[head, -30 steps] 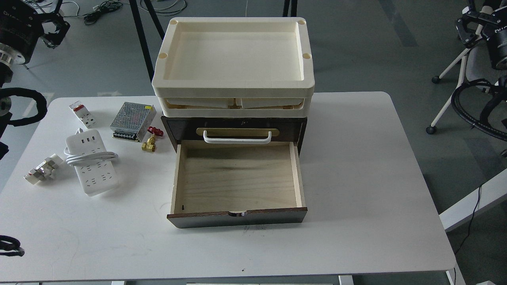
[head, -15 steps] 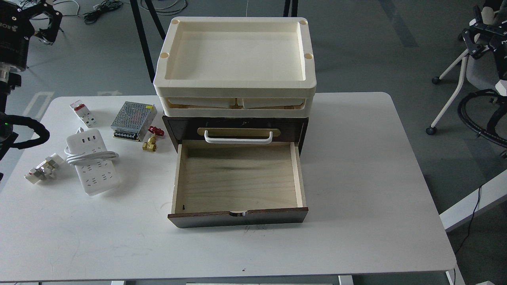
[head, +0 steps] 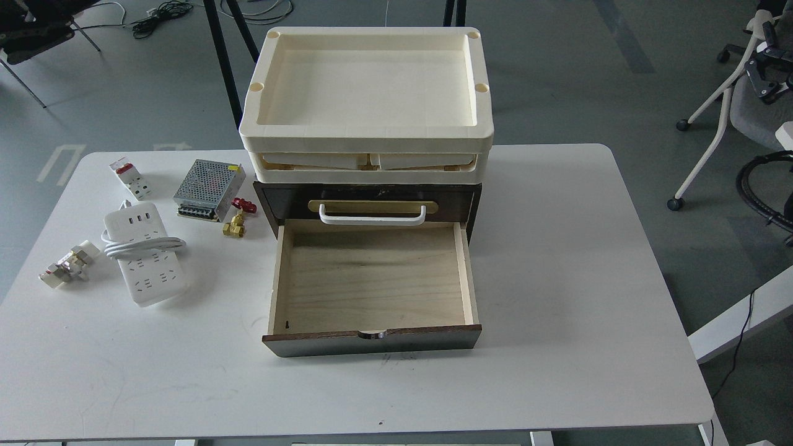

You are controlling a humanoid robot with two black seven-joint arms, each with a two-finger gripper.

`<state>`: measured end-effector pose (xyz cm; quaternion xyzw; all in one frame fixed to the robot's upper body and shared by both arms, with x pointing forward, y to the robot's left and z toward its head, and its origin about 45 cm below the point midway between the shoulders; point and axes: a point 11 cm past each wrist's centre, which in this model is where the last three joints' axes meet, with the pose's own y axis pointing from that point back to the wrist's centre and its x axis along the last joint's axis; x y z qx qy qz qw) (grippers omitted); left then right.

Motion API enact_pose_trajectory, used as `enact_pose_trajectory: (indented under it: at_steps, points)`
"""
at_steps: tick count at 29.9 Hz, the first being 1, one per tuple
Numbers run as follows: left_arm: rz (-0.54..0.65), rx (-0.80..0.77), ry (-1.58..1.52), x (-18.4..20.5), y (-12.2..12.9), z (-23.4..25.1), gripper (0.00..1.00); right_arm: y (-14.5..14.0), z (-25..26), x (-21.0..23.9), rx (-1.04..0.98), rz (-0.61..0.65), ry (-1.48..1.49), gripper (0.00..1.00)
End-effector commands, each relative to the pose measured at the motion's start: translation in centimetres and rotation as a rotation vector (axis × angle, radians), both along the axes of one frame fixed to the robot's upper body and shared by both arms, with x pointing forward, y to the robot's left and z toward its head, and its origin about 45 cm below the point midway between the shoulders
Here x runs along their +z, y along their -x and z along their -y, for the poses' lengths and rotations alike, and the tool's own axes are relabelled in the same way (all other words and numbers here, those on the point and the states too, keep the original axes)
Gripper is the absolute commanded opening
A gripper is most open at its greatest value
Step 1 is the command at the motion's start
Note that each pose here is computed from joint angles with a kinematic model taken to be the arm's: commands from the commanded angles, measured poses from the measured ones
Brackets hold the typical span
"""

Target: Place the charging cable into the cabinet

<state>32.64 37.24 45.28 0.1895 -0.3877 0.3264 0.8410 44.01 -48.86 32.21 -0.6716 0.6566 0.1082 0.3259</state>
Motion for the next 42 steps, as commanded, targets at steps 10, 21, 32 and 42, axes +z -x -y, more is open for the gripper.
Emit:
enact_pose_trajectory:
  at_steps: [10,21,32,42]
  points:
    - [-0.166,-0.125,-1.071,-16.2,2.5,-4.7,0.98,1.4,2.3,-0.1,-0.043,-0.015,0.022,0.99]
    - [-0.238,-0.074,-1.032,-22.3,-1.3,-4.8,0.97,1.4,1.7,-1.3,-0.029,-0.041,0.018,0.99]
    - [-0.316,-0.072,-1.014,-26.0,-2.6,-4.2,0.93,1.8,1.9,-2.1,-0.034,-0.057,0.018,0.99]
    - [-0.356,0.035,-1.114,-26.5,-4.8,-8.4,0.93,2.5,2.4,-3.2,-0.046,-0.082,0.016,0.99]
